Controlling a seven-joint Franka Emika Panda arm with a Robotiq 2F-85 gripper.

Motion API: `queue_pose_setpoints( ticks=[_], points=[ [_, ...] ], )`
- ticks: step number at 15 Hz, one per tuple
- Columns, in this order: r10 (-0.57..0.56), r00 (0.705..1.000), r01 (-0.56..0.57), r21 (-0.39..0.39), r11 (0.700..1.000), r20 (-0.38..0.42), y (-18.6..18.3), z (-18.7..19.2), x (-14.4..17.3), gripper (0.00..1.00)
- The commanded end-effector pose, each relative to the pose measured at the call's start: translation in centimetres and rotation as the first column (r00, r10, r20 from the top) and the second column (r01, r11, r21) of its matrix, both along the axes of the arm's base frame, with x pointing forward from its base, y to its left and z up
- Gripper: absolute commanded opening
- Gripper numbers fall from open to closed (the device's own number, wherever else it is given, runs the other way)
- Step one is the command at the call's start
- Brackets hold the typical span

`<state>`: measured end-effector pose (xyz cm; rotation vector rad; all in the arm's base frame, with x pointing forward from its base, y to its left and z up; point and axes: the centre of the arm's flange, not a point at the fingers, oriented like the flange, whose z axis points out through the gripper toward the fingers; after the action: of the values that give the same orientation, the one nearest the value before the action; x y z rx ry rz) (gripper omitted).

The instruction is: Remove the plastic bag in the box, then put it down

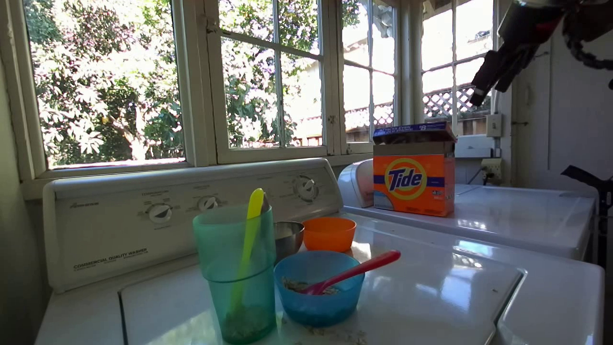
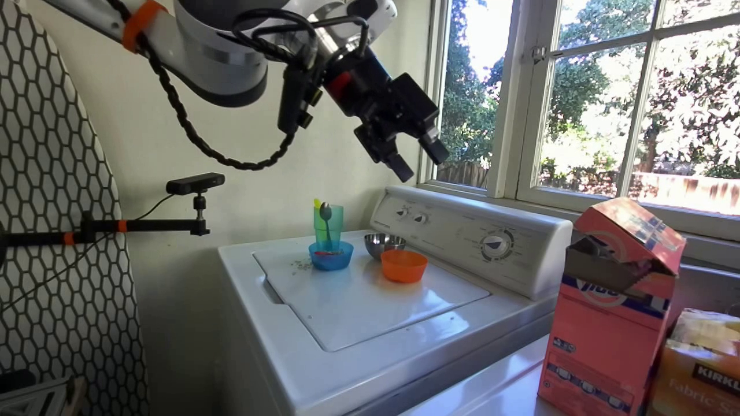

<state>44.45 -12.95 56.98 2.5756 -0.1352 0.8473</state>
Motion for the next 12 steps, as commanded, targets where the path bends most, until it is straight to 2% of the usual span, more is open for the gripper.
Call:
queue_pose_setpoints(
  ticks=[1,3,7,9,12],
  points=[
    [-0.037,0.999,0.037,-0.021,0.999,0.014,-0.9,-0.5,1.0,1.0],
    [-0.05,0.999,0.05,-0.022,0.999,0.005,-1.6,-1.2,2.0,1.0],
    [-0.039,0.999,0.039,-0.028,0.999,0.022,-1.1,-0.3,1.7,1.0],
    [-0.083,0.994,0.089,-0.074,0.993,0.076,-1.5,-0.6,4.2,1.0],
    [-0.087,0.986,0.113,-0.178,0.978,0.145,-2.5,0.0,8.0,1.0]
  ],
)
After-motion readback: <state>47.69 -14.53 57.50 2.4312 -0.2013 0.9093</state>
